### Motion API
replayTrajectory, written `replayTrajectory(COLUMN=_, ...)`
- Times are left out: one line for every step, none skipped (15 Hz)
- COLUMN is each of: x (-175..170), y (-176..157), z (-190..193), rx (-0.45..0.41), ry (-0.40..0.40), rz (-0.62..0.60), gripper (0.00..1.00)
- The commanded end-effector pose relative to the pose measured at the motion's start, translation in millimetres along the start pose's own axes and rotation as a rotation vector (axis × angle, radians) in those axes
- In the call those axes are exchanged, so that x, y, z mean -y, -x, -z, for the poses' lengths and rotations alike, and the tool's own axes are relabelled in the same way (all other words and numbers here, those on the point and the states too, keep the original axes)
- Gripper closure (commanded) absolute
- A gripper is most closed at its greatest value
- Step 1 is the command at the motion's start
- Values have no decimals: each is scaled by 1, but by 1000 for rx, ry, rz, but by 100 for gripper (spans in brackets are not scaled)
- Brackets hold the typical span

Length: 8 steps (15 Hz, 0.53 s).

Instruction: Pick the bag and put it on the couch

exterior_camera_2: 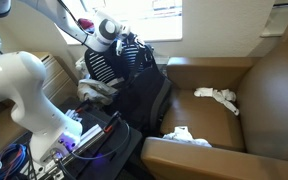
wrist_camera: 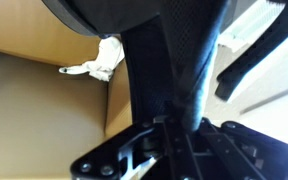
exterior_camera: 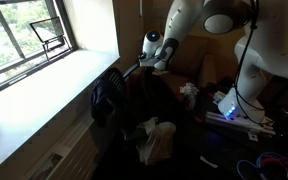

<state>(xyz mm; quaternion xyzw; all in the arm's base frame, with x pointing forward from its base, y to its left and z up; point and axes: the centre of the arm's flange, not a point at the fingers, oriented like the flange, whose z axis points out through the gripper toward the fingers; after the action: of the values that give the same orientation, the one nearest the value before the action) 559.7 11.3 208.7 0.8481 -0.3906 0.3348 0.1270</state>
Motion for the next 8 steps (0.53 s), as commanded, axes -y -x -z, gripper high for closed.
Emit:
replayTrajectory(x=-66, y=-44, z=56, rx=-104, ry=-2, rz=-189, gripper=98)
replayTrajectory(x=-84, y=-58, z=65, rx=-128, ry=13, rz=-256, gripper=98)
replayTrajectory(x=-103, y=-71, z=74, rx=-158, ry=27, rz=-319, gripper=98)
replayTrajectory(x=-123, y=-84, z=82, rx=-169, ry=47, rz=-389, gripper=98)
replayTrajectory(x=-144, y=-95, z=90, rx=-172, ry=69, rz=-458, gripper=98)
replayTrajectory(x=-167, y=-106, z=97, rx=-175, ry=91, rz=-525, gripper=98)
replayTrajectory(x=-190, y=-118, z=102, rx=-202, ry=93, rz=-589, gripper=98)
replayTrajectory(x=-213, y=-127, z=109, rx=-219, ry=26, rz=-633, gripper=98)
